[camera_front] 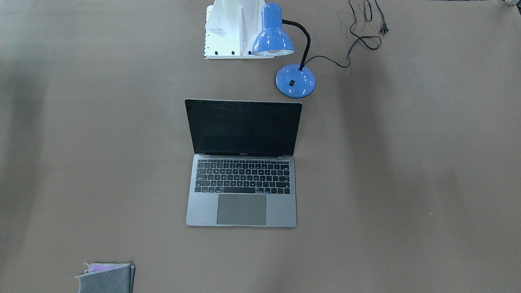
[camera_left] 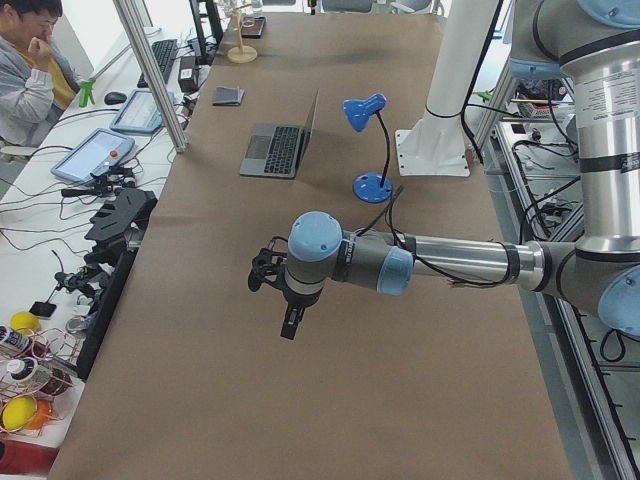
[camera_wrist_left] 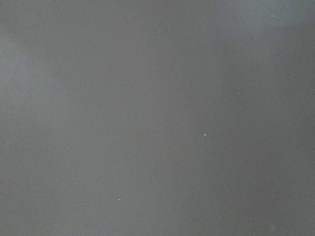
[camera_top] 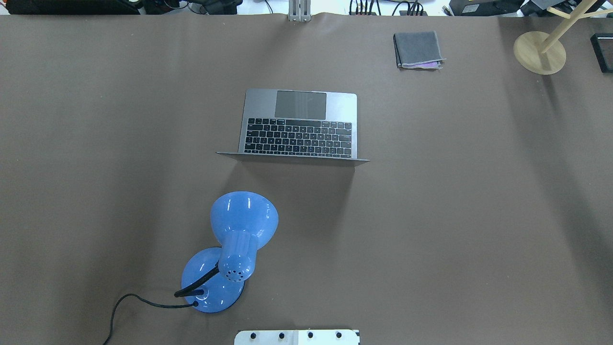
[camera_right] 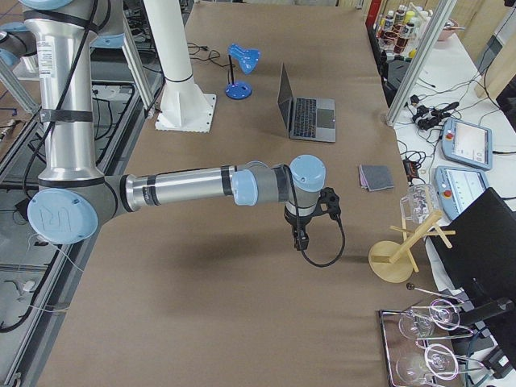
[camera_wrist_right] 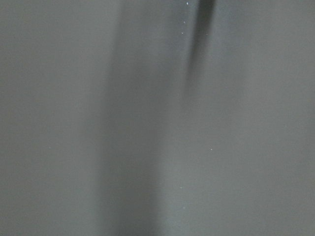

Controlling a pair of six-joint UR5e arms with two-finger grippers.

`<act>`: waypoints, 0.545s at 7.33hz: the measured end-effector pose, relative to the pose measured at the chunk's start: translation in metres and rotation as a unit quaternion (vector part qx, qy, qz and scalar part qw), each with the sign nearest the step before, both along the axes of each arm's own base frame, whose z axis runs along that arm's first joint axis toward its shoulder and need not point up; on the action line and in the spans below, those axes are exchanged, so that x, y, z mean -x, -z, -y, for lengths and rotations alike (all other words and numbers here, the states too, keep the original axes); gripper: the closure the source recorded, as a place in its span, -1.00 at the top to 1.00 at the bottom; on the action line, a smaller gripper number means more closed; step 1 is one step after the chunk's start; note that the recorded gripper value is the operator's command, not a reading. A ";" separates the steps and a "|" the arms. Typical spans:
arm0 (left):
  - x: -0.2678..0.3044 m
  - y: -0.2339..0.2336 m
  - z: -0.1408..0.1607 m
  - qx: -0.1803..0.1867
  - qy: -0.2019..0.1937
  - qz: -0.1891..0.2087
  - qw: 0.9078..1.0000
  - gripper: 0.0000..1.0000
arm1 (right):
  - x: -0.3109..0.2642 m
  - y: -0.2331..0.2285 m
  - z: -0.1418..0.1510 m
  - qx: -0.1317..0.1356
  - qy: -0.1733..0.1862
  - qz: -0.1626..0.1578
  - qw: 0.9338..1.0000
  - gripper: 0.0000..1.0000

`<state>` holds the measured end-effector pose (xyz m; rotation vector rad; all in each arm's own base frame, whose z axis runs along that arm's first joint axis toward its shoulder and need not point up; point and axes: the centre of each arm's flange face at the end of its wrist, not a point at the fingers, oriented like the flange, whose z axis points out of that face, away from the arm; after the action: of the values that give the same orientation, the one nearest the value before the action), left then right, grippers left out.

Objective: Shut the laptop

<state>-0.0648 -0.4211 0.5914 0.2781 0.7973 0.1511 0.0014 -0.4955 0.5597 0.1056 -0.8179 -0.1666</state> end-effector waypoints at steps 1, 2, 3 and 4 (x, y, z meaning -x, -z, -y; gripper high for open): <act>-0.006 0.011 0.002 -0.010 -0.004 -0.011 1.000 0.96 | 0.025 0.035 -0.004 0.014 -0.021 0.005 1.000 1.00; -0.018 0.031 0.007 -0.015 -0.002 -0.021 1.000 0.96 | 0.058 0.078 -0.014 0.018 -0.034 0.005 0.999 1.00; -0.040 0.061 0.015 -0.007 0.007 -0.036 0.999 0.95 | 0.094 0.119 -0.030 0.011 -0.039 0.001 0.999 1.00; -0.070 0.102 0.024 0.008 0.020 -0.056 0.998 0.86 | 0.131 0.155 -0.047 0.003 -0.040 -0.001 0.999 1.00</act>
<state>0.0053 -0.4449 0.4896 0.2893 0.9028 0.0922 -0.1292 -0.4480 0.4044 0.1332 -0.8111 -0.0892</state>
